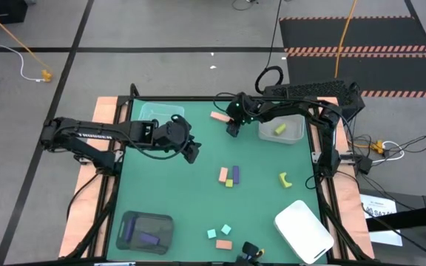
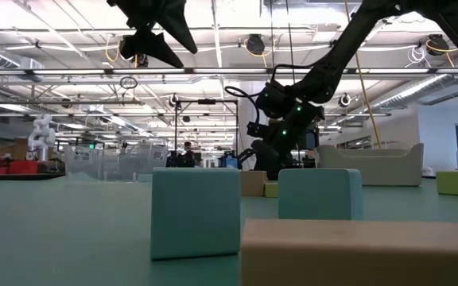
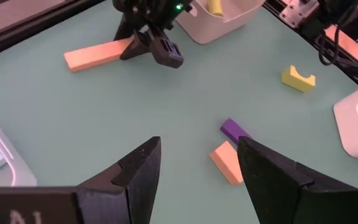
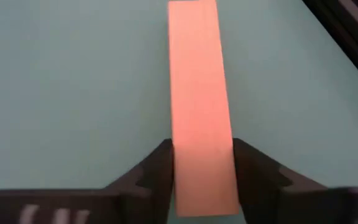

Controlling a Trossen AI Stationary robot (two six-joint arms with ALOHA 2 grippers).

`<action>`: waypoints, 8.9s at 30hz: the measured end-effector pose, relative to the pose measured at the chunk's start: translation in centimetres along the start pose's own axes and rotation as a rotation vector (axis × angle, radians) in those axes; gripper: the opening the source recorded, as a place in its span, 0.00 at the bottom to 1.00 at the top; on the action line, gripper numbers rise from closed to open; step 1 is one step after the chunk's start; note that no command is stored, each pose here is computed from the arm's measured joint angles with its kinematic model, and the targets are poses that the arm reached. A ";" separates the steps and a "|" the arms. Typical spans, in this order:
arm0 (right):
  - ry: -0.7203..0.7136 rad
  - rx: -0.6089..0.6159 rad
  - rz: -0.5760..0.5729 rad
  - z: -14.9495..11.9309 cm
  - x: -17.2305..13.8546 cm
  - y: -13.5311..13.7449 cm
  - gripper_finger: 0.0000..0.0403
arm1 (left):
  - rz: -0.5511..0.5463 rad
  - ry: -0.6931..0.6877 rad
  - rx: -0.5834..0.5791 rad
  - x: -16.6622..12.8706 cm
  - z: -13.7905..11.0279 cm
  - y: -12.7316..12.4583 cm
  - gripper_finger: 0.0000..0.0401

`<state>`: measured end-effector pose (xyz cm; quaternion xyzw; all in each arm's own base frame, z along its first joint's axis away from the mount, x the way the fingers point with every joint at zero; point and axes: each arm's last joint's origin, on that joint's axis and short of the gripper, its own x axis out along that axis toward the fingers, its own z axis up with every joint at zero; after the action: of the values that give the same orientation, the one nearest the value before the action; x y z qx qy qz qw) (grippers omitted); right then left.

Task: Sort & place blocks by color
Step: Put the top brown block into the white bin, then put the right light green block into the gray bin

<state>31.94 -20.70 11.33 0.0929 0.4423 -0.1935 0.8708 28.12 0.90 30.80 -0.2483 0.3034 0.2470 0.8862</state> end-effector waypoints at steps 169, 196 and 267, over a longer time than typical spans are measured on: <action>0.495 0.365 -0.061 -14.1 -23.2 16.1 0.61 | 0.003 -0.022 -0.122 -2.2 -4.0 -3.9 0.53; 0.503 0.584 -0.154 -19.1 -16.9 15.9 0.07 | 0.023 -0.044 -0.079 -2.2 -4.0 -3.8 0.53; -0.219 0.614 -0.466 -11.6 -18.8 1.7 0.12 | 0.065 -0.246 -0.195 -1.2 -1.0 -2.8 0.53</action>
<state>14.08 -10.46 19.62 0.2252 0.2778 -0.5177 0.7772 28.50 -2.14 31.69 -0.2912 0.1750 0.3325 0.8798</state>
